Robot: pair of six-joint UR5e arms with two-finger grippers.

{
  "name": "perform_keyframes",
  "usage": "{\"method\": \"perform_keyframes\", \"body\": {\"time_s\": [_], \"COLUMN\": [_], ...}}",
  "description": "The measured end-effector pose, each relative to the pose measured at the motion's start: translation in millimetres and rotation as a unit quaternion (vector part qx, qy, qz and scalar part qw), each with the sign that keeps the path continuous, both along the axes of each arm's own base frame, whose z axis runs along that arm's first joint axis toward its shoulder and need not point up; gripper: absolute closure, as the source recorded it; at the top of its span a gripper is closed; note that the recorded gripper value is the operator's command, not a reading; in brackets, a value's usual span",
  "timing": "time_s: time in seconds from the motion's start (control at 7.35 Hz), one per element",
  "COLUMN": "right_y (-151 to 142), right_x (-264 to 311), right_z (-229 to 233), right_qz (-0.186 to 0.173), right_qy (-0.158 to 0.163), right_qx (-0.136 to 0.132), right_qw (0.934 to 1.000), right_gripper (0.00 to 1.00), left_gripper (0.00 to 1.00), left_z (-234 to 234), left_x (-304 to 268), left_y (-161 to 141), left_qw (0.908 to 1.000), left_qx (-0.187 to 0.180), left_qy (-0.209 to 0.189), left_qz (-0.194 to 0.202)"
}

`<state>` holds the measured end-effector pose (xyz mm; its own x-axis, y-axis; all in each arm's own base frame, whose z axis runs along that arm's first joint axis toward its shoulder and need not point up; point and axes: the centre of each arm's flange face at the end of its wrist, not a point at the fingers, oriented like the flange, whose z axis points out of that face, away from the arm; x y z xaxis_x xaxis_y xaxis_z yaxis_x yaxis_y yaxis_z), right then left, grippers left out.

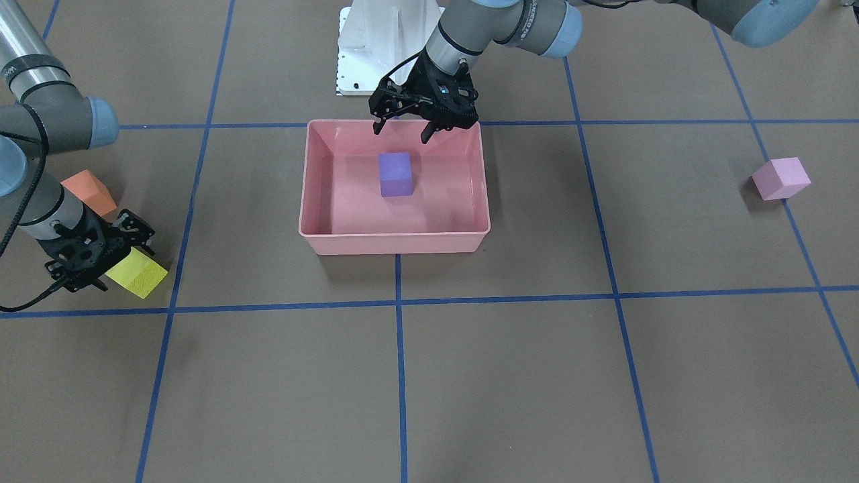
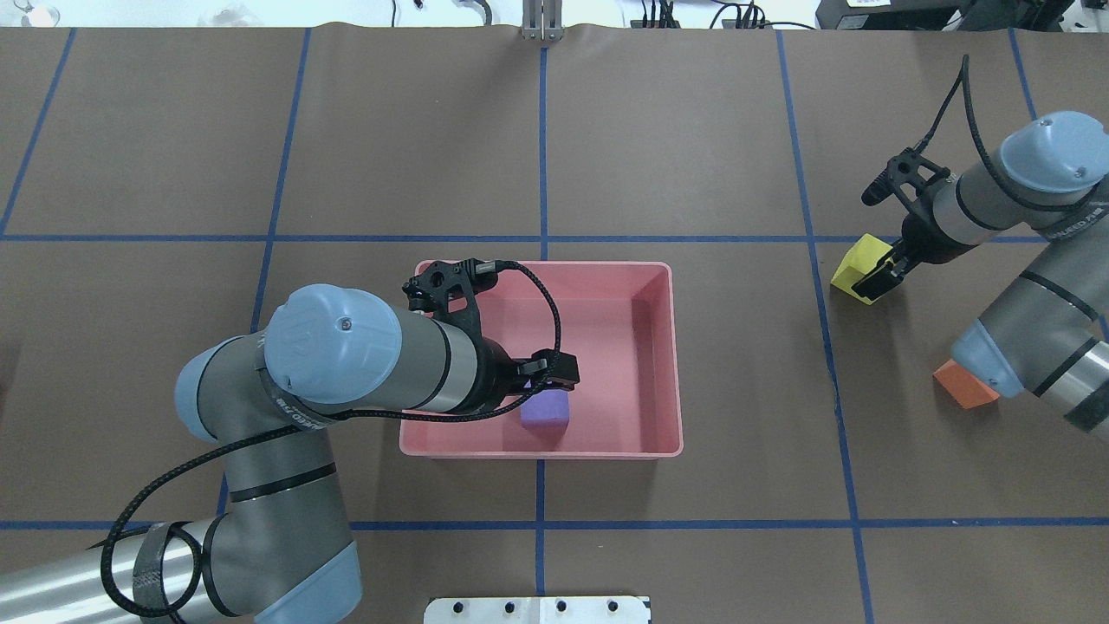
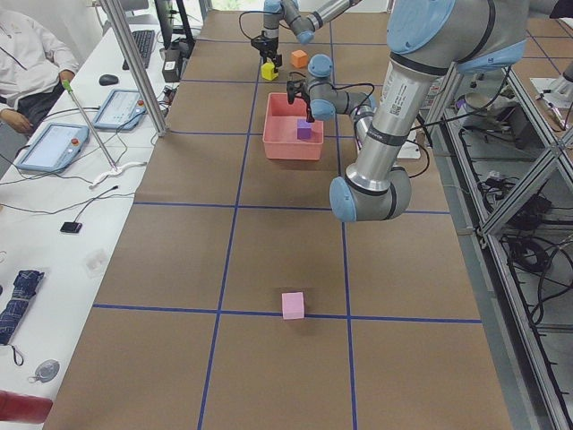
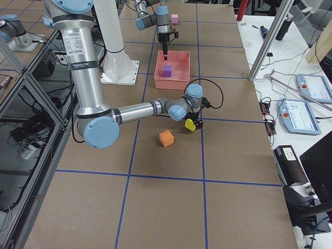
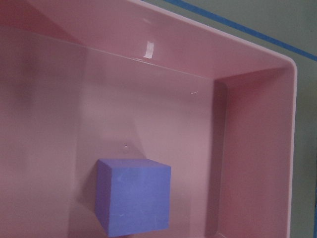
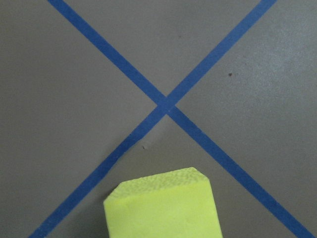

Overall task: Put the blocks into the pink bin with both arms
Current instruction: 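Carry the yellow cube into the bin with the right gripper while the left withdraws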

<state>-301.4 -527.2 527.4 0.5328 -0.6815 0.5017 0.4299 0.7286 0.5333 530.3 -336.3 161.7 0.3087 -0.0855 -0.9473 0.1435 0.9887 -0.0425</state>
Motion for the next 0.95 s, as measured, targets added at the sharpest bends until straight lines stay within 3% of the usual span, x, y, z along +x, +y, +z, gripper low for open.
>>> {"method": "perform_keyframes", "body": {"time_s": [0.14,0.27,0.54,0.68,0.95], "right_y": [-2,-3,-6,-3,17], "right_x": [-4,-4,8,12,22], "right_z": [-1,-6,-31,-52,-118], "right_qz": [0.000,0.001,0.029,0.058,0.115], "right_qy": [-0.001,-0.005,-0.024,-0.044,-0.091], "right_qx": [-0.002,-0.001,-0.013,-0.046,-0.143], "right_qw": [1.0000,1.0000,0.9992,0.9963,0.9789], "right_gripper": [0.87,0.96,0.96,0.96,0.96], "left_gripper": [0.00,0.00,0.00,0.00,0.00], "left_z": [1,0,5,21,91], "left_x": [0,-1,-27,-63,-155], "left_y": [0,-1,-10,-18,-44], "left_qw": [1.0000,1.0000,0.9995,0.9983,0.9903], "left_qx": [0.002,0.005,0.029,0.051,0.114], "left_qy": [-0.001,-0.001,-0.001,-0.009,-0.054], "left_qz": [0.001,0.001,0.012,0.029,0.059]}}
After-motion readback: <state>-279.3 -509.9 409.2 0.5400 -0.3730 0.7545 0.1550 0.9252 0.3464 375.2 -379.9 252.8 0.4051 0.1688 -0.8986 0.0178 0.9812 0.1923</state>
